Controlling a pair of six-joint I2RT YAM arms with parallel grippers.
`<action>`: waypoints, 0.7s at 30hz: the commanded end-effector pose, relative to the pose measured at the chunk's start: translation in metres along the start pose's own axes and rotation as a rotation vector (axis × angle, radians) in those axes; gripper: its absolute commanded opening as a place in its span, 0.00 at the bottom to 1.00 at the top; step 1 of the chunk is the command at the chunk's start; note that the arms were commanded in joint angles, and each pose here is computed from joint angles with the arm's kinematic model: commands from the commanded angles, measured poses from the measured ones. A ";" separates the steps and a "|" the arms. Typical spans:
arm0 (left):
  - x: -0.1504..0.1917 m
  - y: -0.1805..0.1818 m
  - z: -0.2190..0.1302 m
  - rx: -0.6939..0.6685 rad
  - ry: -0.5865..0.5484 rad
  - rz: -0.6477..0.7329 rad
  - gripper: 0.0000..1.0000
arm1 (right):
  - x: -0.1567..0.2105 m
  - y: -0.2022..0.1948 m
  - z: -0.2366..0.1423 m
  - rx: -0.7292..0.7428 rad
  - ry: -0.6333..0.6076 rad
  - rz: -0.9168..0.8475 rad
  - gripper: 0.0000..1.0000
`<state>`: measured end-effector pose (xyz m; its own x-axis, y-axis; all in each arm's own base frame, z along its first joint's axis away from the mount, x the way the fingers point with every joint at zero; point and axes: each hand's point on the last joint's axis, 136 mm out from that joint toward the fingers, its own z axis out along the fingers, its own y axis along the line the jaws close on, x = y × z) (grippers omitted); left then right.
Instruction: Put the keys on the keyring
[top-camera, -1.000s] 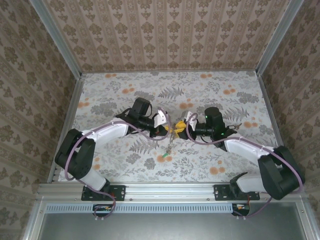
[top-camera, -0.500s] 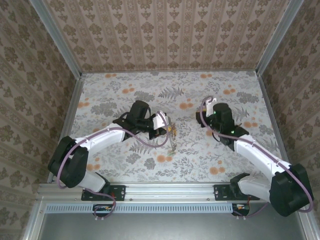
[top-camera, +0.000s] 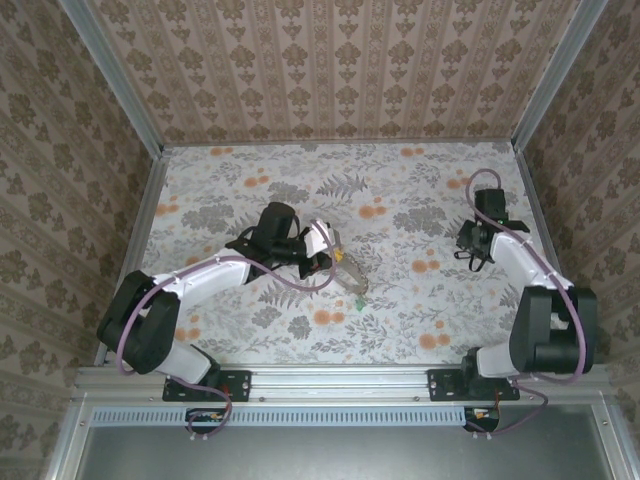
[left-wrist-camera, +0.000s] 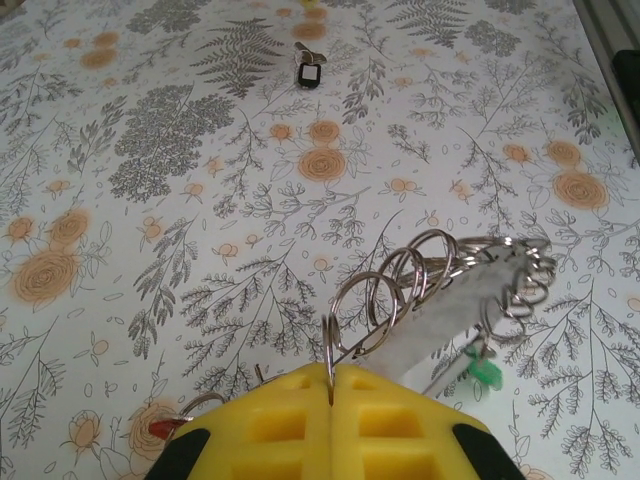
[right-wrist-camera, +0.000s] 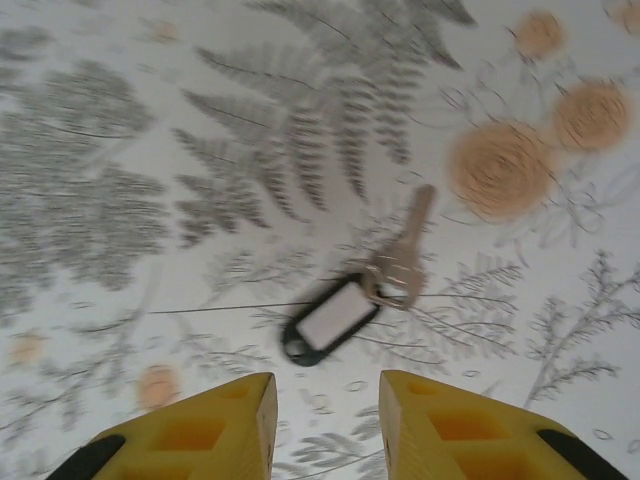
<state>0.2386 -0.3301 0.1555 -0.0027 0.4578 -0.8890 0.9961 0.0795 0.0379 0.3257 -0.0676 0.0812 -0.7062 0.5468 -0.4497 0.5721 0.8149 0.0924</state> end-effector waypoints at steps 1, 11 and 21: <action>-0.010 0.001 -0.003 0.013 -0.056 -0.002 0.00 | 0.000 -0.008 0.011 -0.007 0.090 0.013 0.34; -0.014 0.004 -0.005 0.014 -0.078 -0.013 0.00 | -0.015 0.004 0.047 -0.089 0.177 -0.044 0.37; -0.013 0.004 -0.006 0.024 -0.072 -0.030 0.00 | -0.005 0.005 0.059 -0.087 0.257 -0.049 0.33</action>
<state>0.2436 -0.3273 0.1608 -0.0378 0.4240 -0.9049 0.9955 0.0944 0.0027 0.3605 -0.0814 0.0321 -0.8047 0.5357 -0.2558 0.5148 0.8443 0.1489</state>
